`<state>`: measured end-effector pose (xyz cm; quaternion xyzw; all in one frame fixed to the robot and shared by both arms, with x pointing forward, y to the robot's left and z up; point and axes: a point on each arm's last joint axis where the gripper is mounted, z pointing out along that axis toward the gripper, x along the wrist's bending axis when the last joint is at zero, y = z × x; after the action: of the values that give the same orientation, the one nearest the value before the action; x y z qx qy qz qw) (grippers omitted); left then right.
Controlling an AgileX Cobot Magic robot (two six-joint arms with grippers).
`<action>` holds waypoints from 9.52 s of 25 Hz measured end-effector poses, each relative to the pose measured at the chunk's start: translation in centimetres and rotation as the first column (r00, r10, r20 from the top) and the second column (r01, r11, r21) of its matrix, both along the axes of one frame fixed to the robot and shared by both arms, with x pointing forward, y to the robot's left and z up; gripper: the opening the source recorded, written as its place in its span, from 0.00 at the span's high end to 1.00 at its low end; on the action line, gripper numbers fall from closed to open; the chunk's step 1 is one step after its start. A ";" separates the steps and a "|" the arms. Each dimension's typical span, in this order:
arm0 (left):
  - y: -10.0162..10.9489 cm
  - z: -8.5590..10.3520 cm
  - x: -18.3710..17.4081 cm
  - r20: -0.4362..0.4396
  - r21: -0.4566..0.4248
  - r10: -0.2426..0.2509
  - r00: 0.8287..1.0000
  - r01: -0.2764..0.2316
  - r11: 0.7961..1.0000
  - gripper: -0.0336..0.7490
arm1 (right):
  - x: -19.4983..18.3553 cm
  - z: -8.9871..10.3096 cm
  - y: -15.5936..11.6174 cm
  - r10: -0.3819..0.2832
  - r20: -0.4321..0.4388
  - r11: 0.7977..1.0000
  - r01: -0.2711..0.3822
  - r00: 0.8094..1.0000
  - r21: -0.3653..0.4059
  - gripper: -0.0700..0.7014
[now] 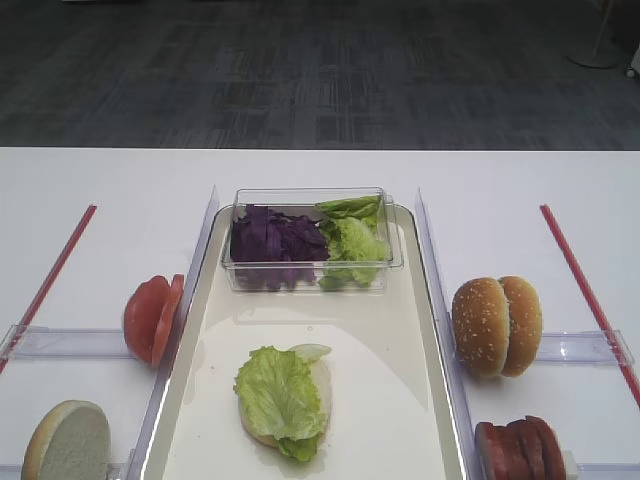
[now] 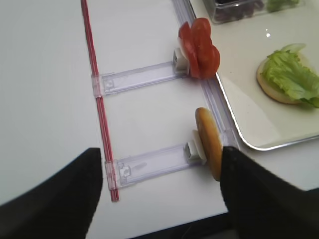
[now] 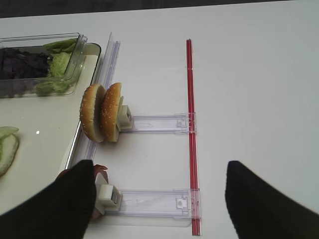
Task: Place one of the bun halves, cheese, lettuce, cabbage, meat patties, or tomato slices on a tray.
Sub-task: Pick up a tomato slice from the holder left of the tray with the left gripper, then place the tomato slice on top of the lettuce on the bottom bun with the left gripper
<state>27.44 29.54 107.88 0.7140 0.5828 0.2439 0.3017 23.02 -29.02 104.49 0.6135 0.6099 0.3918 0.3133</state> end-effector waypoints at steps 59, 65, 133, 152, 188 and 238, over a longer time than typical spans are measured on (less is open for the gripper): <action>-16.9 -6.3 26.5 -0.489 0.283 0.270 0.830 -0.142 0.949 0.54 | 0.0 0.0 0.0 -0.001 0.000 1.000 0.001 1.000 0.002 0.18; -17.2 -8.2 26.9 -0.524 0.329 0.293 0.800 -0.127 0.936 0.56 | 0.0 0.0 0.0 -0.001 0.000 1.000 0.001 1.000 0.002 0.18; -17.7 -12.5 27.8 -0.574 0.413 0.331 0.749 -0.084 0.907 0.88 | 0.0 0.0 0.0 -0.002 -0.002 1.000 0.002 1.000 0.004 0.18; -18.9 -5.9 25.1 -0.542 0.256 0.110 0.833 0.039 0.966 0.88 | 0.0 0.0 0.0 -0.002 -0.002 1.000 0.002 1.000 0.004 0.18; -14.4 -9.4 17.5 -0.501 -0.610 -0.350 0.792 -0.035 0.792 0.88 | 0.0 0.0 0.0 -0.002 0.000 1.000 0.002 1.000 0.004 0.18; -14.1 -14.5 18.0 -0.436 -0.760 -0.353 0.828 -0.128 0.638 0.88 | 0.0 0.0 0.0 0.000 0.000 1.000 0.000 1.000 0.001 0.18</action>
<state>45.44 15.47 93.33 0.5940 0.6425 -0.2599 0.4085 23.02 -29.02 104.49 0.6137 0.6097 0.3919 0.3132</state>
